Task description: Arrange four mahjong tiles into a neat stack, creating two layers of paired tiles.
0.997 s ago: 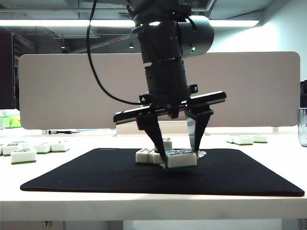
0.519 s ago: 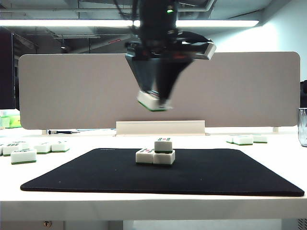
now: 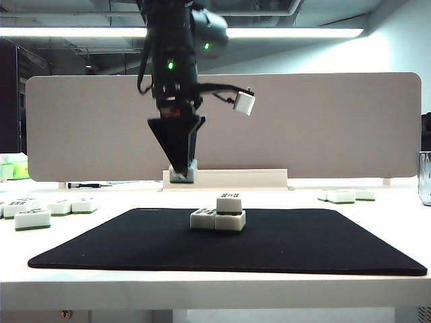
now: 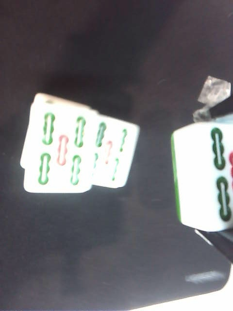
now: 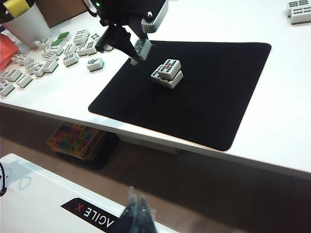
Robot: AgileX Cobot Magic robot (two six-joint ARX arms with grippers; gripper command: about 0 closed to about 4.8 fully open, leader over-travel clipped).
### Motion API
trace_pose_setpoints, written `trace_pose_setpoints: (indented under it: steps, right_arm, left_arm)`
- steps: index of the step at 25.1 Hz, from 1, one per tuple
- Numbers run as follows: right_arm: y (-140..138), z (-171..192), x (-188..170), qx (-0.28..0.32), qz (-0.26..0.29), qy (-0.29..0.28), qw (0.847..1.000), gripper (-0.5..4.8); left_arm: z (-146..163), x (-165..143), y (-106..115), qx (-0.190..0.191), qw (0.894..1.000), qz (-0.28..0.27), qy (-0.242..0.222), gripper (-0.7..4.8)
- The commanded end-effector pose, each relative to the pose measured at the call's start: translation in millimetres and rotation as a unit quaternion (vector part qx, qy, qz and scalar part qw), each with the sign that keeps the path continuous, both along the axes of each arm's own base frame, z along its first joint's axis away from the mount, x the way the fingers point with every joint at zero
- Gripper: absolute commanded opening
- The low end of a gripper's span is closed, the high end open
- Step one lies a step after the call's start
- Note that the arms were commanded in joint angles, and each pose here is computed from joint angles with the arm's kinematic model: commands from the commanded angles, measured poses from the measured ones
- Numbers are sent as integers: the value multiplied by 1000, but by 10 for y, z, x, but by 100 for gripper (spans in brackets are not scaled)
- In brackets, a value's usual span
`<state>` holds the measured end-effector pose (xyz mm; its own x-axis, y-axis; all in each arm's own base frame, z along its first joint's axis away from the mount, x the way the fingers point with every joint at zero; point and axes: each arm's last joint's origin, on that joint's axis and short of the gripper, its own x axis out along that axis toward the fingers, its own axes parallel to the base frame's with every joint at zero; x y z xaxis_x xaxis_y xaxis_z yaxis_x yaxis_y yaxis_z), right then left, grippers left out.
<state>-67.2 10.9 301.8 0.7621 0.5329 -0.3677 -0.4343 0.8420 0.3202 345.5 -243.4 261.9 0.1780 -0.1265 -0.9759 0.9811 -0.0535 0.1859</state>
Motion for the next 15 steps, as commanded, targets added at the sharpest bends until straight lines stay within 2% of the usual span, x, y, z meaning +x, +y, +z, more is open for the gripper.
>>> trace_pose_setpoints:
  steps: [1, 4, 8, 15]
  right_arm:
    - [-1, 1, -26, 0, 1, -12, 1000, -1]
    - [-1, 1, -26, 0, 1, -12, 1000, -1]
    - [-1, 1, -26, 0, 1, -12, 1000, -1]
    - [-1, 1, -26, 0, 1, -12, 1000, -1]
  left_arm:
    - [-55, 114, 72, -57, 998, -10, 28, 179]
    - [-121, 162, 105, -61, 997, -30, 38, 179]
    - [-252, 179, 44, -65, 995, -49, 56, 180]
    - [-309, 171, -58, -57, 996, -61, 41, 183]
